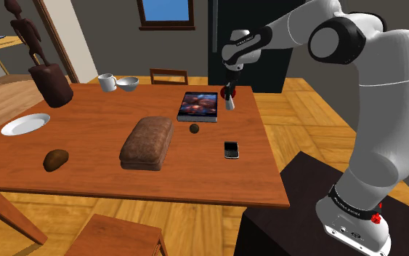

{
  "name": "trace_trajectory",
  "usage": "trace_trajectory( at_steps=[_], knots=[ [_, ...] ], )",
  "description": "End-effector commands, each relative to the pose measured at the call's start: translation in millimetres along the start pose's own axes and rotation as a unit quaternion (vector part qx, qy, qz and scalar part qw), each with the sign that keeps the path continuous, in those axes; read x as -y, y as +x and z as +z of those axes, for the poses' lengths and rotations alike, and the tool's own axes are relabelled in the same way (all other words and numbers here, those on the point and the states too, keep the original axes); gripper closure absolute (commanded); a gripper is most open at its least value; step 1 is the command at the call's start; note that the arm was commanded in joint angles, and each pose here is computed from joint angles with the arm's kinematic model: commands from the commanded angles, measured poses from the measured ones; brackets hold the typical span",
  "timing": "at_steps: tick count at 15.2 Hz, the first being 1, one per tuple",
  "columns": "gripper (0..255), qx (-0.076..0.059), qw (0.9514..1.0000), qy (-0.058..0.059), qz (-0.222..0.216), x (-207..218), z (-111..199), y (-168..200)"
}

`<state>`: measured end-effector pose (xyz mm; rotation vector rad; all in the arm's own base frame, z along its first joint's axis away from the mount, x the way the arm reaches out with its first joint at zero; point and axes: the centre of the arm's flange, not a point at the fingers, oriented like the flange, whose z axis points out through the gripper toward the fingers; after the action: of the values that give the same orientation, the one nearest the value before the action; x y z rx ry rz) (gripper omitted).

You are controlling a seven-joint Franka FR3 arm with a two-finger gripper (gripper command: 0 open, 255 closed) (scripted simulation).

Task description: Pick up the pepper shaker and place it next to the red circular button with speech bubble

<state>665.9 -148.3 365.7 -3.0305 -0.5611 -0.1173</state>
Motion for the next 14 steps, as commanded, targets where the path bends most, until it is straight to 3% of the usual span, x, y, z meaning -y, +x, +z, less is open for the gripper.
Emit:
trace_trajectory(
  at_steps=[1, 8, 9, 14],
  knots=[
    [255, 0.0, 1.0, 0.0, 0.0, -1.4, 6.5, 0.6],
    [255, 0.0, 1.0, 0.0, 0.0, -1.4, 6.5, 0.7],
    [0, 0.0, 1.0, 0.0, 0.0, -1.4, 6.5, 0.7],
    [0, 0.0, 1.0, 0.0, 0.0, -1.4, 6.5, 0.7]
  ],
)
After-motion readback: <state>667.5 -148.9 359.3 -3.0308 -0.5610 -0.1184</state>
